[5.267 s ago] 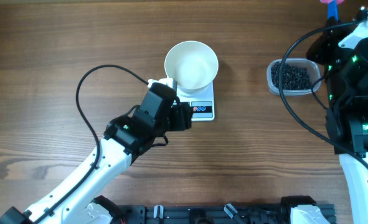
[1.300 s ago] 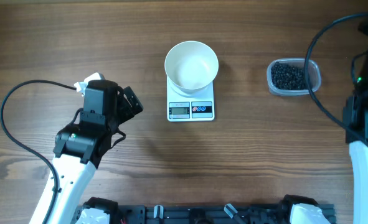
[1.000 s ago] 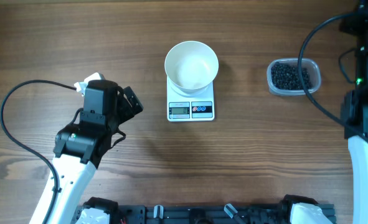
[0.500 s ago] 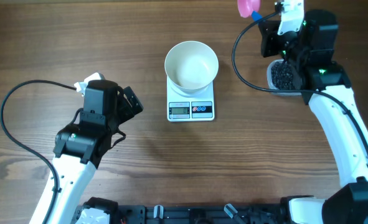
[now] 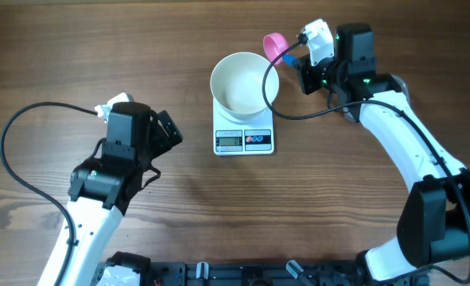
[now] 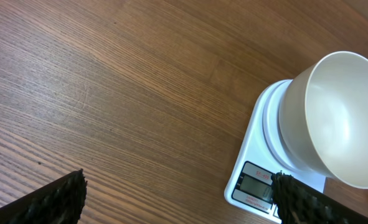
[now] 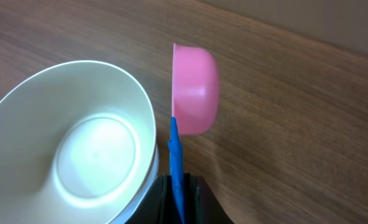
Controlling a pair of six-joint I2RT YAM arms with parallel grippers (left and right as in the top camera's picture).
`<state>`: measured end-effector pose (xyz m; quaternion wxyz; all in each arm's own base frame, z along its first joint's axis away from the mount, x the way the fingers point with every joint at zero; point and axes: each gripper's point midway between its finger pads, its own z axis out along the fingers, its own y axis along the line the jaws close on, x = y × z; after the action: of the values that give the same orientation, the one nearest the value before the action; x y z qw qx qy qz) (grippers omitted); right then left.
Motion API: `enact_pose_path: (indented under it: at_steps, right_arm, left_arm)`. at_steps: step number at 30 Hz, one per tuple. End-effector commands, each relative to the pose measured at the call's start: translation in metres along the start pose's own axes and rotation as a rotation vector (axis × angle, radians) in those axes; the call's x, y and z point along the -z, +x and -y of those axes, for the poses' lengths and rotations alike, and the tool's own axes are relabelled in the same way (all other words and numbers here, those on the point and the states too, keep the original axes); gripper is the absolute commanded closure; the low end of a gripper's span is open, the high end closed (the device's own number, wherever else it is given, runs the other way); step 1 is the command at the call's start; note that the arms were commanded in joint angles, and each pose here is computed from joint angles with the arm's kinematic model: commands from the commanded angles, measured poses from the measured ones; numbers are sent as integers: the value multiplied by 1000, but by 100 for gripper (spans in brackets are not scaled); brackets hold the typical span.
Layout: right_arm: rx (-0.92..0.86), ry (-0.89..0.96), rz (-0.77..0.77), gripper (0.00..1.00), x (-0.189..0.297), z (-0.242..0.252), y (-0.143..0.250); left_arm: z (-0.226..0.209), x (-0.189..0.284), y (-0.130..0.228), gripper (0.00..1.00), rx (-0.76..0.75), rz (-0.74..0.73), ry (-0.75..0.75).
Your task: Scoop item into bowl and weigh 150g on scale
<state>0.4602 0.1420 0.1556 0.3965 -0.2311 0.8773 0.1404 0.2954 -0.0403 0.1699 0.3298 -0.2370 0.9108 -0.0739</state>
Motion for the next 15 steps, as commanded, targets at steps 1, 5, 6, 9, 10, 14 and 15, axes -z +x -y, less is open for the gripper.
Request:
enact_pose_path:
  at_steps: [1,5,6,9,10,14,15]
  right_arm:
    - [17,-19,-22,96,0,-5,3]
    - [10,-49,-41,96,0,-11,8]
    - [10,-74,-34,96,0,-15,7]
    - [12,-91,-37,96,0,-18,8]
    - [28,-92,-40,96,0,-18,9]
    - [73,-95,-49,96,1,-19,12]
    - [72,-95,-49,96,1,-19,12]
  left_arm:
    - [-4,-2,-2,0,0,7,-20]
    - [-4,-2,-2,0,0,7,-20]
    - [-4,-2,-2,0,0,7,-20]
    - [-4,-2,-2,0,0,7,-20]
    - [-4,-2,-2,0,0,7,-20]
    - [-4,-2,-2,0,0,7,-20]
    - [-4,-2,-2,0,0,7,-20]
